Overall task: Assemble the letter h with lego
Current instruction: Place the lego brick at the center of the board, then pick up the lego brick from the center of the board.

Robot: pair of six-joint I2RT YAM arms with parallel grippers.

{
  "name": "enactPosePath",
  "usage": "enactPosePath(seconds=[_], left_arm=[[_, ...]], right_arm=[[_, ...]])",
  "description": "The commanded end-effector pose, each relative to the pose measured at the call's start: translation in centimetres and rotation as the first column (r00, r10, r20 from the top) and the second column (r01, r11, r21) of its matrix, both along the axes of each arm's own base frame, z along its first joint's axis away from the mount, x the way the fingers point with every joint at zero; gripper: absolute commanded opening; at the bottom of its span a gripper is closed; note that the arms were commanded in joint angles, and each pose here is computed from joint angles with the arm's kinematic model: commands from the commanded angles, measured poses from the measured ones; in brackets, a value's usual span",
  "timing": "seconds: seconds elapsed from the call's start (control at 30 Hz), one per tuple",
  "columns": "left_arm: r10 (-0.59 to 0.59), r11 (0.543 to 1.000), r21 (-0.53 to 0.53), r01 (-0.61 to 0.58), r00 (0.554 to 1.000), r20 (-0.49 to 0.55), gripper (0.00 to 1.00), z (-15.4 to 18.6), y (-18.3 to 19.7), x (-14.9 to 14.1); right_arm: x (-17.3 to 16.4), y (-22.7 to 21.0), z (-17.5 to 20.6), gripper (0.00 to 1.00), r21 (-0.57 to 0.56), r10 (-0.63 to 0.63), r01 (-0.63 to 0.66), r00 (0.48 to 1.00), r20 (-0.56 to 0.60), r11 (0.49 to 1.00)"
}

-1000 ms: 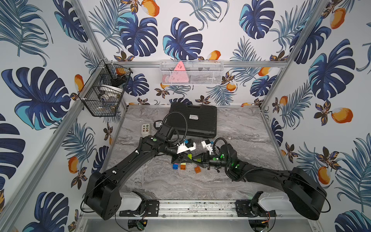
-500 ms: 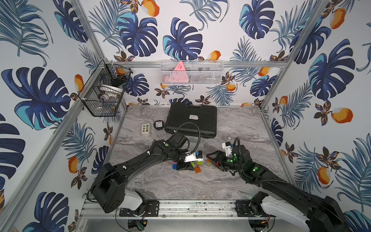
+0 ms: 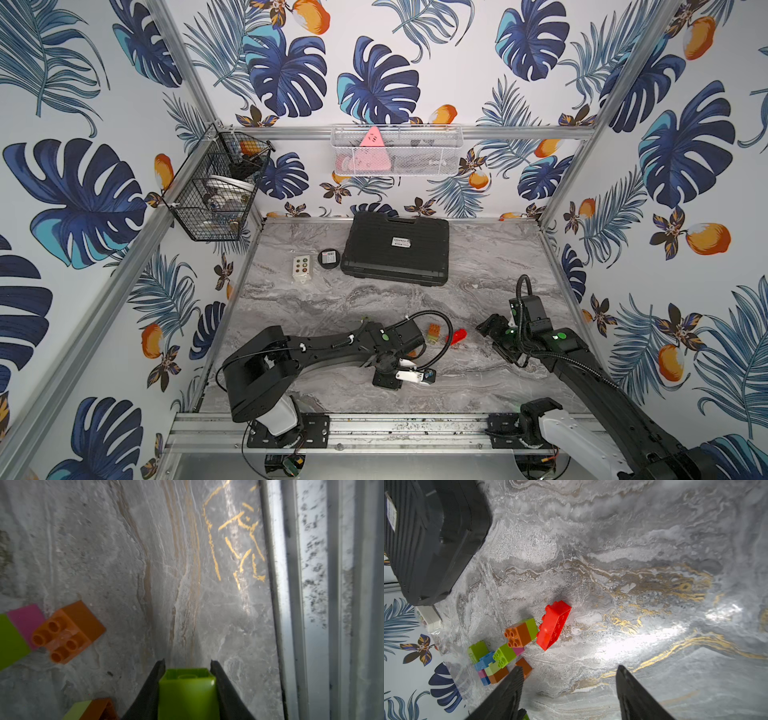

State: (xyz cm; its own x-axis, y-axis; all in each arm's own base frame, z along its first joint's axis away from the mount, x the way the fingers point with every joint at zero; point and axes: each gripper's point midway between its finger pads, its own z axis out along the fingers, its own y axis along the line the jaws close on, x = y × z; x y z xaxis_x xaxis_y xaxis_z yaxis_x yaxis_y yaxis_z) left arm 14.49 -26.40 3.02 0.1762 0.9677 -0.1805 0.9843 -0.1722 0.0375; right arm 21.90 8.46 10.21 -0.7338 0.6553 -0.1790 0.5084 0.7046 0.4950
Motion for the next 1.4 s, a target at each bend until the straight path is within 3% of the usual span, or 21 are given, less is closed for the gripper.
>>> enactPosePath(seconds=[0.0, 0.2, 0.5, 0.77, 0.97, 1.03, 1.17, 1.27, 1.37], left_arm=[[0.048, 0.997, 0.054, -0.054, 0.993, 0.11, 0.23, -1.0, 0.1, 1.8], [0.044, 0.996, 0.075, -0.052, 0.994, 0.103, 0.31, -1.5, -0.2, 1.6], [0.057, 0.987, 0.147, -0.068, 0.995, 0.078, 0.44, -3.4, -0.1, 1.8], [0.039, 0.998, 0.055, -0.042, 0.998, 0.05, 0.58, -1.2, -1.2, 1.3], [0.137, 0.983, -0.109, -0.146, 0.986, -0.091, 0.64, 3.2, 0.1, 3.0], [0.172, 0.96, -0.204, -0.194, 0.977, -0.124, 0.69, 5.0, 1.3, 4.0], [0.303, 0.882, -0.336, -0.332, 0.943, -0.137, 0.73, 7.3, 4.5, 7.2], [0.449, 0.781, -0.409, -0.471, 0.88, -0.156, 0.73, 8.0, 7.4, 10.6], [0.591, 0.652, -0.471, -0.594, 0.787, -0.174, 0.74, 8.1, 10.5, 14.1]], right_arm=[[-0.6, -0.2, 0.0, 0.73, -0.025, 0.035, -0.036, 0.999, -0.021, 0.999], [-0.5, 1.3, 0.0, 0.75, 0.041, 0.092, -0.09, 0.995, -0.03, 0.995], [-0.4, 1.7, 0.0, 0.76, 0.049, 0.119, -0.117, 0.992, -0.044, 0.992], [-1.1, 0.5, 0.3, 0.77, -0.022, 0.109, -0.111, 0.991, -0.075, 0.994], [-1.7, 1.3, 0.1, 0.74, -0.022, 0.145, -0.15, 0.98, -0.132, 0.989], [-2.0, 3.1, 0.0, 0.73, -0.012, 0.185, -0.188, 0.975, -0.124, 0.982], [-2.7, 6.2, -0.1, 0.73, -0.111, 0.267, -0.281, 0.955, -0.128, 0.953], [-2.9, 9.6, -0.3, 0.71, -0.142, 0.36, -0.375, 0.925, -0.121, 0.916], [-3.8, 13.4, -0.8, 0.7, -0.184, 0.462, -0.479, 0.877, -0.129, 0.858]])
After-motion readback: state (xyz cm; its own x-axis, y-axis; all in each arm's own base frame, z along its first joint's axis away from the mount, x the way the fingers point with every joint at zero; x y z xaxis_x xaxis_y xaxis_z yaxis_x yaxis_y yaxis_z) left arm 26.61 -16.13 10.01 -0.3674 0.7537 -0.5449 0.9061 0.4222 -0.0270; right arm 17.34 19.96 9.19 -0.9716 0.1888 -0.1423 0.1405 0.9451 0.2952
